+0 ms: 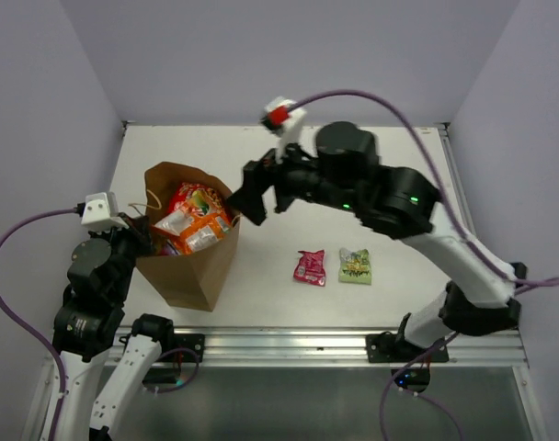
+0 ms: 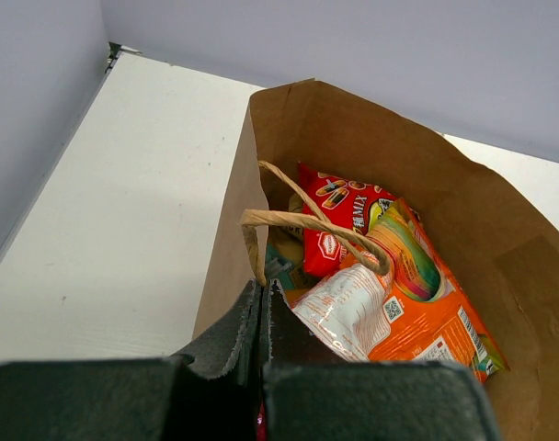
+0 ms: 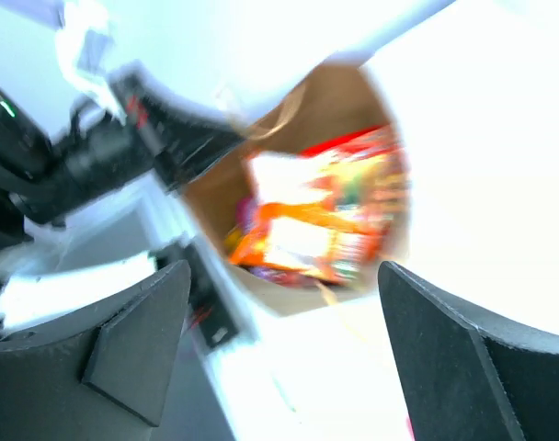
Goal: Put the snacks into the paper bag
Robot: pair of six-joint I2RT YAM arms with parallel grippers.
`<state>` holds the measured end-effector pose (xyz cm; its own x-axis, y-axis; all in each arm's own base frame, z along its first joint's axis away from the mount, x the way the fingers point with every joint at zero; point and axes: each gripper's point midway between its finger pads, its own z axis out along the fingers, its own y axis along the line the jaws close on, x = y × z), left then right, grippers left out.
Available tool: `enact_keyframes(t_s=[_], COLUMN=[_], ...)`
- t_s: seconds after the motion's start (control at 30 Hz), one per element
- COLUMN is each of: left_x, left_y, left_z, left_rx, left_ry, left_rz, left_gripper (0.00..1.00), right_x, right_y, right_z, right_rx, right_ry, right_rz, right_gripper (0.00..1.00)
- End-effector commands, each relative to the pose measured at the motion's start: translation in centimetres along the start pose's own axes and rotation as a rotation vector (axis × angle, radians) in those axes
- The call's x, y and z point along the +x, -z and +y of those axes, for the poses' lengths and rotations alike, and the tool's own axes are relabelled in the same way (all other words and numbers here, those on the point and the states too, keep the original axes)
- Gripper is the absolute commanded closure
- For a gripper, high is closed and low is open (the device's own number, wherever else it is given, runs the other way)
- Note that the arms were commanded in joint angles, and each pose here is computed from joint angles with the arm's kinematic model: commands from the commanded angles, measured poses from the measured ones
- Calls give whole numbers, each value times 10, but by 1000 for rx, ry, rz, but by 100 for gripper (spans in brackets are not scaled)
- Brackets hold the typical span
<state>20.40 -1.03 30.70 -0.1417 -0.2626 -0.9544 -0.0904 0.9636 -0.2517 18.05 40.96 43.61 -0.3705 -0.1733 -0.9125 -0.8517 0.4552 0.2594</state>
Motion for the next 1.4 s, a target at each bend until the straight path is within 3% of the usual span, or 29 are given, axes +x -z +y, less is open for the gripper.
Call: enact_keyframes(t_s=[0.0, 0.17, 0.23, 0.33, 0.37, 0.83, 1.13, 1.27, 1.37], left_x=[-16, -14, -13, -13, -13, -13, -15, -15, -14], left_y=[2, 2, 1, 1, 1, 2, 3, 3, 3], left_z=[-9, -9, -8, -9, -10, -6, -4, -5, -6], left_rx=[44, 45, 42, 44, 47, 28, 22, 24, 30], left_ry=[4, 10, 11, 7, 7, 0, -10, -8, -5], left_rz=[-55, -53, -51, -45, -44, -46, -51, -53, -51], left_gripper=[100, 100, 100, 100, 100, 100, 100, 100, 100], right_x=[-28, 108, 178, 222, 253, 330, 380, 383, 384], right_y=[77, 82, 66, 53, 49, -5, -6, 3, 7], right_z=[-62, -140, -153, -175, -186, -234, -239, -236, -235], right_rx=[366, 708, 703, 718, 747, 791, 833, 842, 843], right_ry=[31, -115, -236, -345, -362, -417, -476, -477, -470], right_rz=[-195, 62, 184, 208, 281, 434, 547, 558, 571], right_gripper=[13, 11, 11, 12, 12, 14, 18, 39, 77])
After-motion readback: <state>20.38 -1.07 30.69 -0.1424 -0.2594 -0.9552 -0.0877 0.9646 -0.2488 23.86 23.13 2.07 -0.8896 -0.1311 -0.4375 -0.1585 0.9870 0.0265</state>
